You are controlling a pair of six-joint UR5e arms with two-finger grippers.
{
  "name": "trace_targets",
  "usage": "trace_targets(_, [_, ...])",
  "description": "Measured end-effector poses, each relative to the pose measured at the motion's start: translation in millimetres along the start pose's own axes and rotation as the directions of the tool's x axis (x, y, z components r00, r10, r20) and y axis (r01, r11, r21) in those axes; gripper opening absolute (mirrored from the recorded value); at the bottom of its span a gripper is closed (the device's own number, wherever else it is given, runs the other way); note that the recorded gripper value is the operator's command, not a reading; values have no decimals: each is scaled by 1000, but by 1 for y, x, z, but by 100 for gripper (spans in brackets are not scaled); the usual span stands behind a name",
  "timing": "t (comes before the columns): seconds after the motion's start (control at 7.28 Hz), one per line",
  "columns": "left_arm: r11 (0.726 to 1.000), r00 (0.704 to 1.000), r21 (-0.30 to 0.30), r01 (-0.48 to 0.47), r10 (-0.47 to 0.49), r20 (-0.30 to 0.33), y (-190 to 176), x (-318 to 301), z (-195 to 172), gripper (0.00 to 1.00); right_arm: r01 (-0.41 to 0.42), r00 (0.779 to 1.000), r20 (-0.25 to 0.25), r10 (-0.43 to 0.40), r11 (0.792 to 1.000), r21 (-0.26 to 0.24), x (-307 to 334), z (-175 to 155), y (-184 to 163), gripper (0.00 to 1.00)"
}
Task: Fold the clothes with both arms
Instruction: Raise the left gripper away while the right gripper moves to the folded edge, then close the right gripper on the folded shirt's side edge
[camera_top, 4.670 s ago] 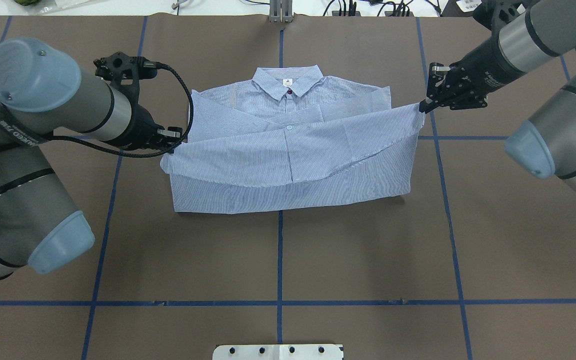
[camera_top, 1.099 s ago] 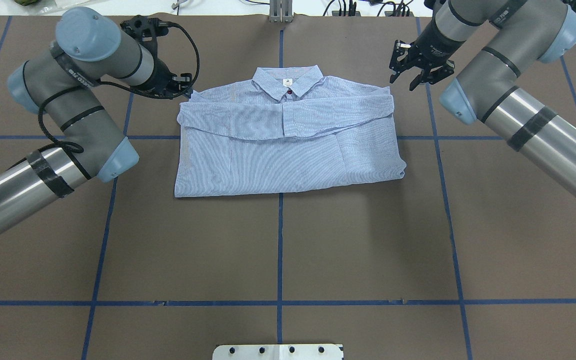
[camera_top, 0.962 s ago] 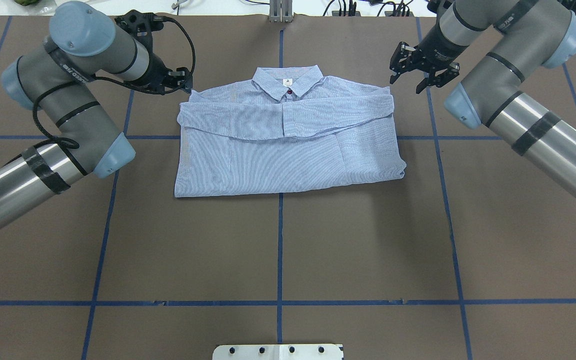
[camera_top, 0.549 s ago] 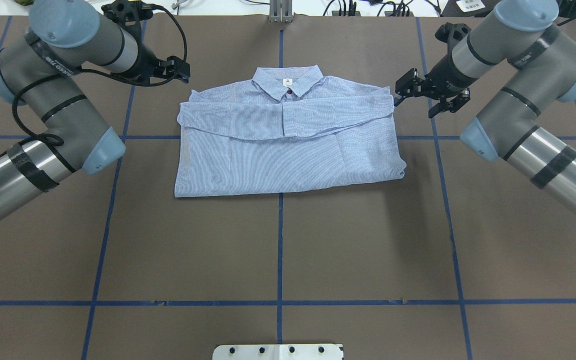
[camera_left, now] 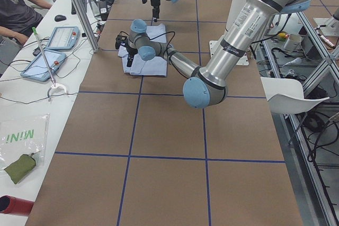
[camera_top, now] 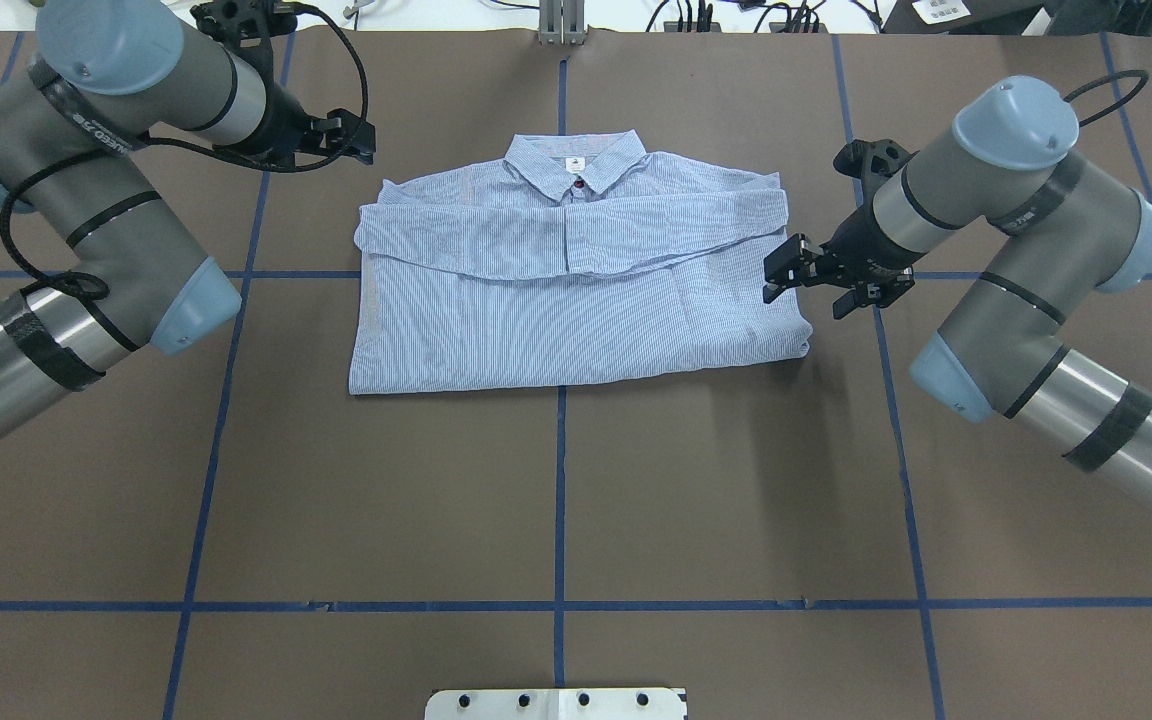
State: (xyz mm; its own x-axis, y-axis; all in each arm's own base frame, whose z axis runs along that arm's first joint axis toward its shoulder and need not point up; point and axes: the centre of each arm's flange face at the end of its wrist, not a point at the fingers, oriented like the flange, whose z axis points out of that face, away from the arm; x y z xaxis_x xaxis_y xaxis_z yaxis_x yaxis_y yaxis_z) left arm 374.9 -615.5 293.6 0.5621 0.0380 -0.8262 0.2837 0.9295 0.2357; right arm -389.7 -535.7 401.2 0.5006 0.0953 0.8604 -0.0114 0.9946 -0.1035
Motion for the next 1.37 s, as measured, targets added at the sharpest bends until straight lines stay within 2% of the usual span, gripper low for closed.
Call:
trace_targets(0.14, [1000,1000,1,0,0,-1,0,1,-1,100,5,1000,-13,-5,1000,-8,1,11,8,98])
trace_targets(0.27, [1000,1000,1,0,0,-1,0,0,-2,100,12,1000,-23,-13,1000,-13,-1,21,15,76])
trace_targets(0.41, [1000,1000,1,0,0,-1,1,0,-2,100,17,999,-27,-18,1000,-14,-3,24,18,59])
trace_targets(0.82, [1000,1000,0,-1,1,-2,1,1,-1,100,8,1000,-28,-9,1000,-8,1,19,13,56])
trace_targets(1.37, [1000,1000,2,-2,2,-2,1,1,-2,100,-7,999,-31,8,1000,8,8,11,2,57])
